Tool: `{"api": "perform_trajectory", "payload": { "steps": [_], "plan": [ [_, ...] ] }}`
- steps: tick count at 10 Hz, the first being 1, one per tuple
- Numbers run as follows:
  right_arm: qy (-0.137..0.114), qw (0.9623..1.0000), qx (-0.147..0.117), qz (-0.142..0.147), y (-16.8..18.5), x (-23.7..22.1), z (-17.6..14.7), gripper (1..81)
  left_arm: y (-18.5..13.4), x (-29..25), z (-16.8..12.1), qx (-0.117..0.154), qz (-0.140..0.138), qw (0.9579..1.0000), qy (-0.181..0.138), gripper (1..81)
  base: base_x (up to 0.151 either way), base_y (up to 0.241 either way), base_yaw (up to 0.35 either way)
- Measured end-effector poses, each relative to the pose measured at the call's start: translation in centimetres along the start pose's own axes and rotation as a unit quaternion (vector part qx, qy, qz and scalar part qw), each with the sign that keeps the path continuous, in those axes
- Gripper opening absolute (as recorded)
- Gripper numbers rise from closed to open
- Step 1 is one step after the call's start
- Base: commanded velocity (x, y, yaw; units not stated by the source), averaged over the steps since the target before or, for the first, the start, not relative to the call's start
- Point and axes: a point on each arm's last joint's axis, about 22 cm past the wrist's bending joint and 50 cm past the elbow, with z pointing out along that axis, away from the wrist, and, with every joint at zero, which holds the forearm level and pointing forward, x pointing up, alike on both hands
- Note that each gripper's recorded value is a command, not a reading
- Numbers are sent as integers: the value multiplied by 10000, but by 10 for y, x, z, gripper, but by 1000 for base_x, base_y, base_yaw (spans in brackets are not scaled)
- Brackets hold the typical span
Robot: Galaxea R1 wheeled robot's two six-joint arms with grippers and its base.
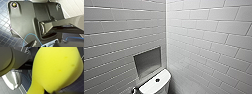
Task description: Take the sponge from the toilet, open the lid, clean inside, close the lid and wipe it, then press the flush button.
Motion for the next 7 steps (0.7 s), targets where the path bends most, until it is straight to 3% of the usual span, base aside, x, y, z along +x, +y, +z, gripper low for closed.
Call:
{"api": "perform_trajectory", "payload": {
  "steps": [4,7],
  "plan": [
    [143,9993,356,47,-20,8,-26,10,-10,27,-28,-166,81,9997,168,811,0,0,0],
    [249,9990,366,84,-12,13,-46,10,-10,55,-60,-390,178,9985,350,811,0,0,0]
  ]
}}
